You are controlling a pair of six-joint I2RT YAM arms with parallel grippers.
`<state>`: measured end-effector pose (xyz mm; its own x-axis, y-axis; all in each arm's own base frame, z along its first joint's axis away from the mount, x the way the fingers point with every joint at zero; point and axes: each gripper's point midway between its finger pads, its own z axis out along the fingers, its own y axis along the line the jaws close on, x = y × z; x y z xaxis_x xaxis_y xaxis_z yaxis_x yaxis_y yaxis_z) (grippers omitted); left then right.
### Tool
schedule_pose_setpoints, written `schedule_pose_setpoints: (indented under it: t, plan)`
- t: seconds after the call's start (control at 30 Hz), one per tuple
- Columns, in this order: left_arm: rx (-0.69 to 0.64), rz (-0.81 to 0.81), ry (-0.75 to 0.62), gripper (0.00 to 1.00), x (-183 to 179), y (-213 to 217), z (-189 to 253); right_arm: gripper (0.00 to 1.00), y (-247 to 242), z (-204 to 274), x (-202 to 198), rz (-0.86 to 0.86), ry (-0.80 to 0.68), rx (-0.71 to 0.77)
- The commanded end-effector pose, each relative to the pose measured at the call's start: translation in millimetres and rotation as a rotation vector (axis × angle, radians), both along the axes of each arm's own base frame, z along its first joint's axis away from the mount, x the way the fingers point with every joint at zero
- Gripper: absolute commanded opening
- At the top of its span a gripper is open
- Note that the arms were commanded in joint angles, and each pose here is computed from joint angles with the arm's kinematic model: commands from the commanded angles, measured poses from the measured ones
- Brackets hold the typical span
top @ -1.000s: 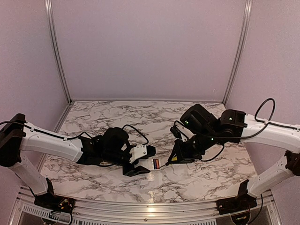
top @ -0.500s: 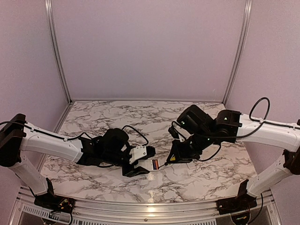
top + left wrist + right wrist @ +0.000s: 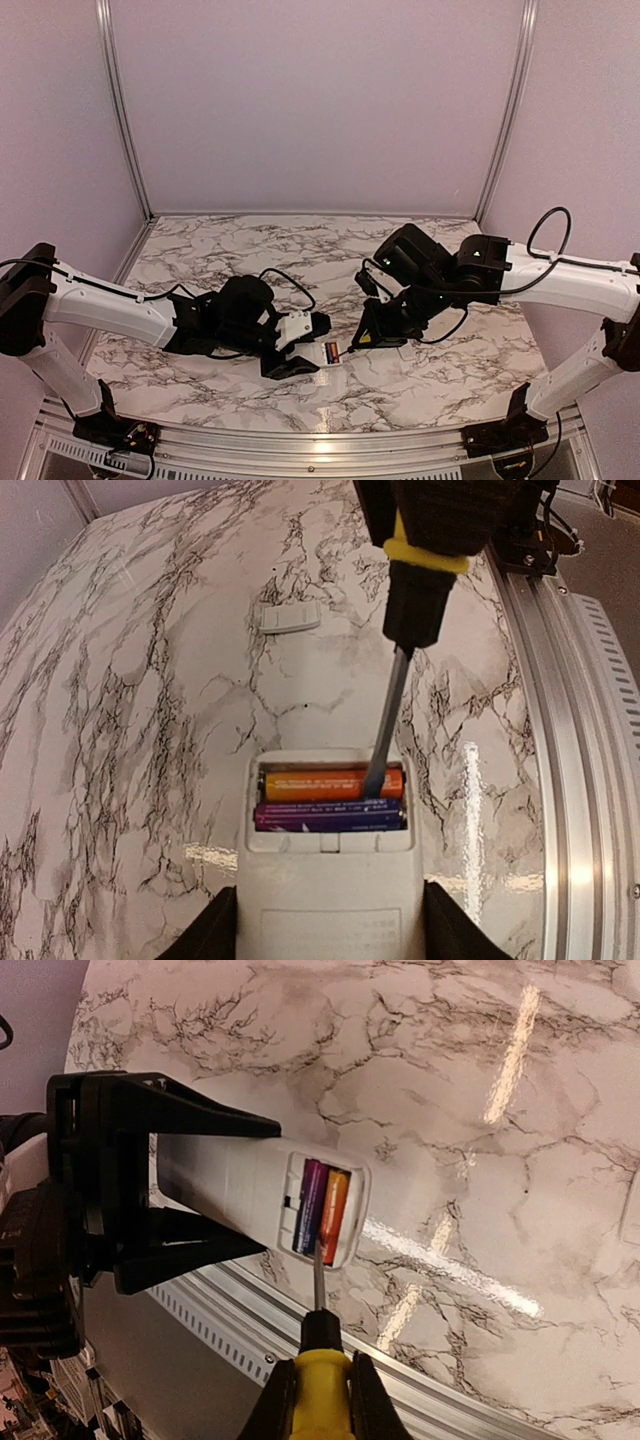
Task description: Unload the batteries from the remote control
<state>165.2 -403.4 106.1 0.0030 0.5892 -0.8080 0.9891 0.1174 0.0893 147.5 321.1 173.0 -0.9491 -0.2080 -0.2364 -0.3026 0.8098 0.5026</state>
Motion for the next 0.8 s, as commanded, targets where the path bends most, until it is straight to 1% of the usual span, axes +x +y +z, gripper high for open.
schedule_pose_setpoints:
  t: [0.0, 0.23, 0.4, 0.5, 0.77]
  plan:
    - [-0.053, -0.014, -0.005, 0.0, -3, -6, 12, 0.0, 4, 5, 8, -0.005, -0.019, 0.007]
    - [-0.074, -0.006, 0.001, 0.0, -3, -7, 17, 0.0, 6, -6, 3, 0.021, 0.012, -0.011]
    - [-0.087, 0.002, 0.025, 0.0, -4, -8, 15, 0.0, 13, -17, -6, 0.06, 0.056, 0.022]
    - [-0.09, 0.002, 0.041, 0.0, -6, -9, 13, 0.0, 14, -28, -11, 0.087, 0.09, 0.002]
    - [-0.075, 0.023, 0.097, 0.0, -6, -12, -12, 0.0, 14, -59, -21, 0.147, 0.167, -0.065]
